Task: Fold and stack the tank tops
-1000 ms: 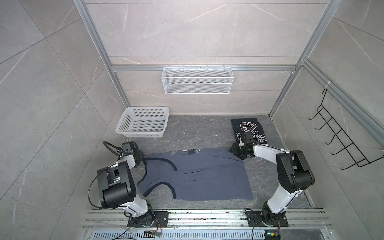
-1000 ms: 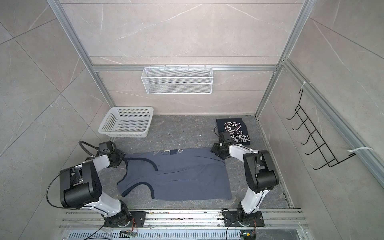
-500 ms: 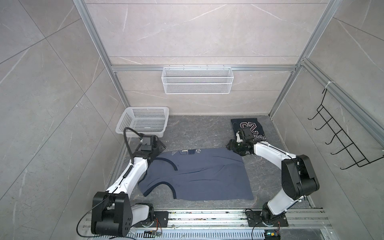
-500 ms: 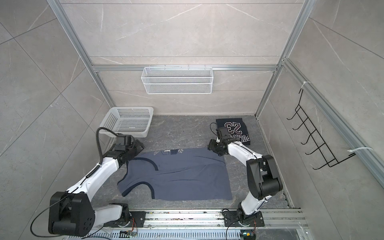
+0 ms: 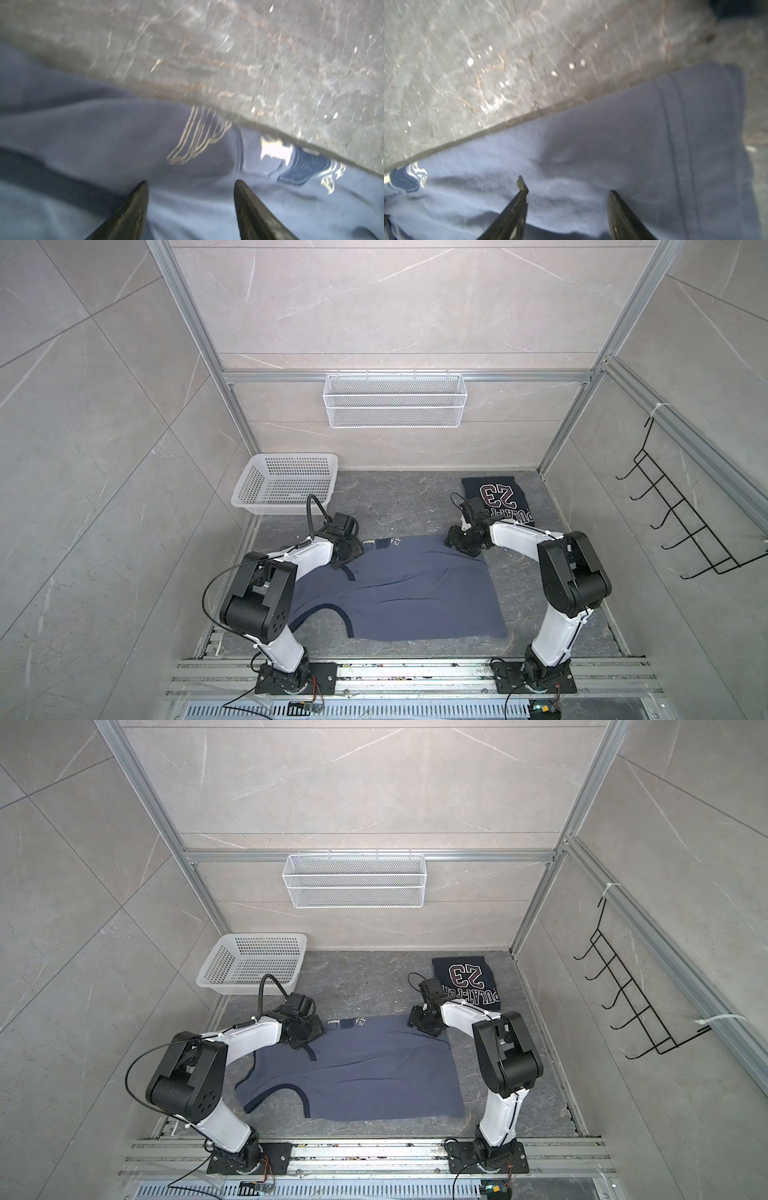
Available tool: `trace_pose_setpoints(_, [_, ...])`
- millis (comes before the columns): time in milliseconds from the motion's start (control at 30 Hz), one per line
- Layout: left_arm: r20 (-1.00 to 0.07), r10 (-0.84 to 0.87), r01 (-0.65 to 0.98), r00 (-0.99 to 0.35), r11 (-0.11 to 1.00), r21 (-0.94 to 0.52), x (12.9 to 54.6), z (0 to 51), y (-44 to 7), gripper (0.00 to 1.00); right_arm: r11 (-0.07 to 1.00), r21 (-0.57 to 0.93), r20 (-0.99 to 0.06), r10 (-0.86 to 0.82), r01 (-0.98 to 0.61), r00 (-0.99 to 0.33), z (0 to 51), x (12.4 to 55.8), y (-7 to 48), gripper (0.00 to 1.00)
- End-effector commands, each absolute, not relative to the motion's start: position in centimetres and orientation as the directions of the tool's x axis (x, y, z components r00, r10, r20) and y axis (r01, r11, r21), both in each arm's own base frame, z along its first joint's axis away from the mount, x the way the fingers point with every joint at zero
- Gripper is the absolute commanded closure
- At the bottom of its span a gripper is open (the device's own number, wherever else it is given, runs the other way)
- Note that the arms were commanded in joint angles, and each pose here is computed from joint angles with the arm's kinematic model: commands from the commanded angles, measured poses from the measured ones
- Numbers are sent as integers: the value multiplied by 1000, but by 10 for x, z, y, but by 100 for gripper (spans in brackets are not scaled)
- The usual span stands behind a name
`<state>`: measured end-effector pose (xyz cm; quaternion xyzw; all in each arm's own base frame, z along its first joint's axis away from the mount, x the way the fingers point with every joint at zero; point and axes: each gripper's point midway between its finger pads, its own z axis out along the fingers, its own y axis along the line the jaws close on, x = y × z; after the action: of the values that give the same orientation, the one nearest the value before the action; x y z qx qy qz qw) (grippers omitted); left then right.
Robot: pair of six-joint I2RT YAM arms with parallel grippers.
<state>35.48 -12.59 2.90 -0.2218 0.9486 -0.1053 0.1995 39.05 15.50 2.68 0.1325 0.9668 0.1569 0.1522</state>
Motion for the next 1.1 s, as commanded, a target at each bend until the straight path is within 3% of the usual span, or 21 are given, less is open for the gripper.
trace_pose_setpoints(0, [-347,-461,-394,-817,885,-249,366,21,-118,32,917,275,-183,344,288,-921,-6,382,142,37])
trace_pose_setpoints(333, [-396,-451,-378,-800,891,-252,421,20,-100,32,906,293,-198,371,306,-907,-14,422,143,37])
trace_pose_setpoints(567, [-455,-407,-322,-792,911,-256,433,80,-106,30,921,323,-282,314,219,-907,40,440,149,36])
trace_pose_setpoints(767, [-518,-287,-222,-806,957,-186,369,146,-123,23,937,327,-362,244,123,-899,106,394,137,34])
trace_pose_setpoints(1067, [-372,-191,-165,-908,981,-100,216,112,-135,24,932,250,-256,326,264,-910,90,267,89,34])
